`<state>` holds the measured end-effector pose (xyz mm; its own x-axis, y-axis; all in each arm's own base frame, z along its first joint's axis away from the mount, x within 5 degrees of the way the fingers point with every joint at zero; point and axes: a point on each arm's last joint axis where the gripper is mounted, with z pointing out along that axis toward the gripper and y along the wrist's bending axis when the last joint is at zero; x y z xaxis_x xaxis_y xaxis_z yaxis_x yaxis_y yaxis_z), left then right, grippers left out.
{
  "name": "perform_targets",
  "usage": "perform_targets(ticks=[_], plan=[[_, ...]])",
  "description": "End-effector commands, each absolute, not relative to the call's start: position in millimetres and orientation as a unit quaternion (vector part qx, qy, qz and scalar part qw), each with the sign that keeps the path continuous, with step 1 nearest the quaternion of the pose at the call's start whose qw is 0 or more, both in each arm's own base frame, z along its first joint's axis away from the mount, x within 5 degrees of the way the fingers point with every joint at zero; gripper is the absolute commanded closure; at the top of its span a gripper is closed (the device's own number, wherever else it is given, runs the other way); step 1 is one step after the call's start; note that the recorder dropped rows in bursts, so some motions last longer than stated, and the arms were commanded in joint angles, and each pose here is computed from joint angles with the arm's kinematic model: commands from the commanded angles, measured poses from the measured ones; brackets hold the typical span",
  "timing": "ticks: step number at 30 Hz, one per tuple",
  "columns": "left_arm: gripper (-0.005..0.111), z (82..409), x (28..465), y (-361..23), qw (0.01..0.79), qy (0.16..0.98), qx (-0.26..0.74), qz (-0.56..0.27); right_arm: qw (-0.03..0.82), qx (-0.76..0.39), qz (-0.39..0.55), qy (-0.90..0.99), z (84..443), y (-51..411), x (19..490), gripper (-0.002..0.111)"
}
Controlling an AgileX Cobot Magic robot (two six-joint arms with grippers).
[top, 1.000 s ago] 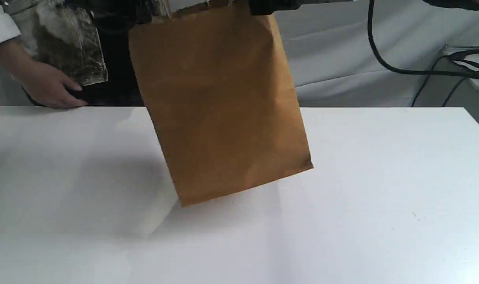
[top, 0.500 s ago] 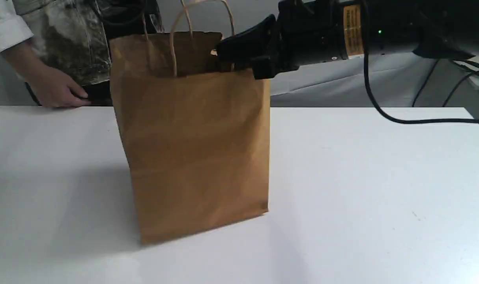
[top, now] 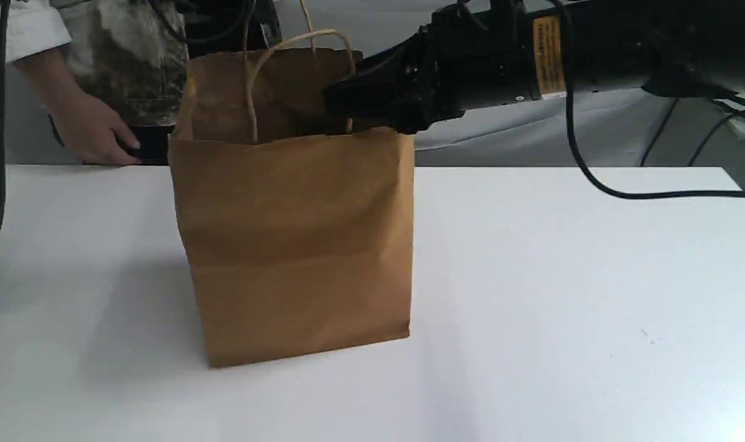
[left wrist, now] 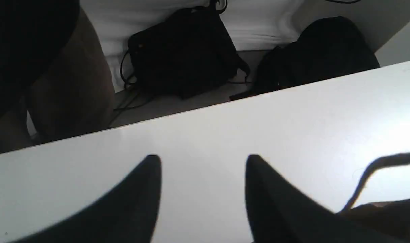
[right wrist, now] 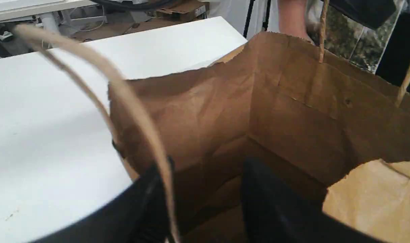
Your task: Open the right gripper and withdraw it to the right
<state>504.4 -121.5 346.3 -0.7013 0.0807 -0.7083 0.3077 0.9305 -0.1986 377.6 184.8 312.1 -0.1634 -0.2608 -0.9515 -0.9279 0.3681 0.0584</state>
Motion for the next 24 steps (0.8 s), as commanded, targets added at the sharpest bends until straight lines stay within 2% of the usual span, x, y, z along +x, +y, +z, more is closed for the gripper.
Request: perform_targets(ticks=[1,4,12,20,24], plan=[[0.052,351.3,503.1,-121.9,0.381,0.905,0.110,-0.153,0.478,-0.442,0.353,0.672,313.4,184.9,375.8,0.044],[0.044,352.4,502.6,-121.8,0.381,0.905,0.108,-0.153,0.481,-0.444,0.352,0.669,316.9,184.4,374.2,0.042],[0.044,361.2,502.3,-103.7,0.402,0.908,0.105,-0.056,0.504,-0.448,0.341,0.654,339.0,180.9,364.2,0.042],[0.044,362.3,506.2,-79.9,0.405,0.910,0.084,-0.037,0.512,-0.447,0.340,0.651,347.7,178.9,360.0,0.042],[0.040,360.5,507.7,-72.9,0.402,0.912,0.075,-0.037,0.514,-0.446,0.338,0.650,350.0,178.0,357.6,0.042]])
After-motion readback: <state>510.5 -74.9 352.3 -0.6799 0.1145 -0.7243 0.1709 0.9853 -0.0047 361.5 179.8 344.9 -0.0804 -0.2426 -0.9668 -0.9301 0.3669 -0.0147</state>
